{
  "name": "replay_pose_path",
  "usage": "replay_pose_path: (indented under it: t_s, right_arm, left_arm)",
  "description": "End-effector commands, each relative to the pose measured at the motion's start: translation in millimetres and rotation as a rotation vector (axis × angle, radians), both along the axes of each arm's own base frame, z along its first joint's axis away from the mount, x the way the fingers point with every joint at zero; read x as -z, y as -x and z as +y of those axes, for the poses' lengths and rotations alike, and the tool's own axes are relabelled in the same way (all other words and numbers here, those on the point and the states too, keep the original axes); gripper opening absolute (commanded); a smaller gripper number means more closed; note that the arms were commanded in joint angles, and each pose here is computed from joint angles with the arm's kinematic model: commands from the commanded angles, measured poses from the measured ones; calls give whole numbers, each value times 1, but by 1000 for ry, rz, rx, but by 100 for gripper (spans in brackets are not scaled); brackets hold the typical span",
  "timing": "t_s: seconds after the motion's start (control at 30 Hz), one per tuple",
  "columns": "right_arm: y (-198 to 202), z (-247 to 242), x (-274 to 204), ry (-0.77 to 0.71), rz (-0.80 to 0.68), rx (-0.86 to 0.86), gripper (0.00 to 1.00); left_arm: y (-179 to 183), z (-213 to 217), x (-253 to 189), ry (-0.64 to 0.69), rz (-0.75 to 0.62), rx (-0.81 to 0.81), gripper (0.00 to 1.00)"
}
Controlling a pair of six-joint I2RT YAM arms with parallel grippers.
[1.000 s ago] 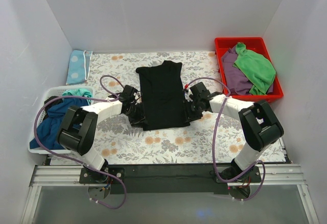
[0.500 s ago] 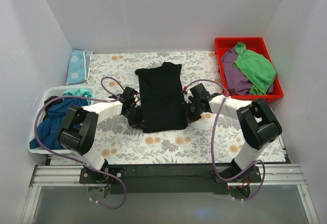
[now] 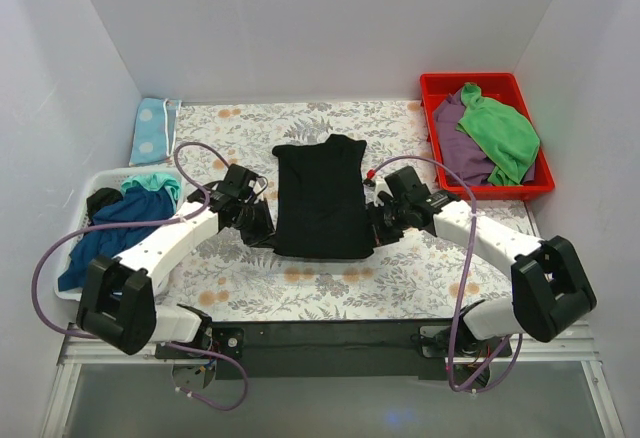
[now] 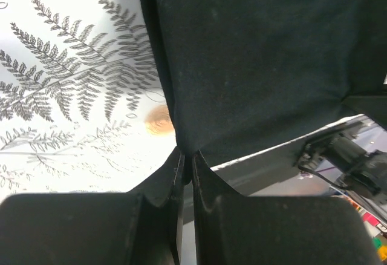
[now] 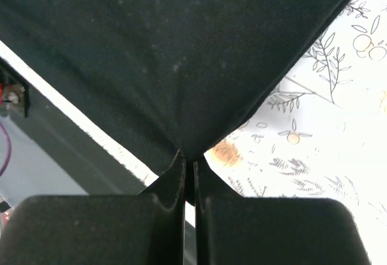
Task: Fold and stack the t-shirts
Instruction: Grab one side of the 2/3 rectangular tshirt with both arms, then fold the long partially folded tshirt into a neat square
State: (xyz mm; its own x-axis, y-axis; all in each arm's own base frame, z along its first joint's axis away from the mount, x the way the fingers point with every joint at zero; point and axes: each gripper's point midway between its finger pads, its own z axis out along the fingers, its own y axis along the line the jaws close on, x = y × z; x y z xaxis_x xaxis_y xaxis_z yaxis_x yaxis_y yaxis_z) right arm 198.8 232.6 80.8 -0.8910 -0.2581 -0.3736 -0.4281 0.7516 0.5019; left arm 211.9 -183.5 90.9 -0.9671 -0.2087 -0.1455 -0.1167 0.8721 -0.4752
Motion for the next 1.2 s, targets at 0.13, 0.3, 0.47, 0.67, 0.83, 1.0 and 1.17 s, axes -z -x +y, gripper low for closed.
replay_pose_path:
  t_s: [0.13, 0.3, 0.47, 0.67, 0.83, 1.0, 1.17]
  right_arm:
    - [5, 3, -52, -40, -30, -4, 1]
    - [17, 1, -54, -55, -4, -19, 1]
    - [41, -7, -25, -28, 97, -33, 1]
    - [34, -4, -40, -46, 57, -23, 1]
    - [12, 6, -62, -66, -11, -19, 1]
    - [-16, 16, -79, -57, -92, -13, 1]
    - [-61, 31, -95, -40, -173, -3, 1]
  left_arm:
    - [-5, 6, -62, 1, -83, -42, 0]
    - [6, 13, -68, -9, -71, -62, 0]
    - [41, 14, -27, 10, 83, -71, 0]
    - [36, 20, -36, -18, 37, -67, 0]
    - [0, 16, -65, -25, -82, -102, 0]
    - [-37, 12, -85, -32, -173, -180, 0]
    - [-80, 10, -105, -46, -267, -288, 0]
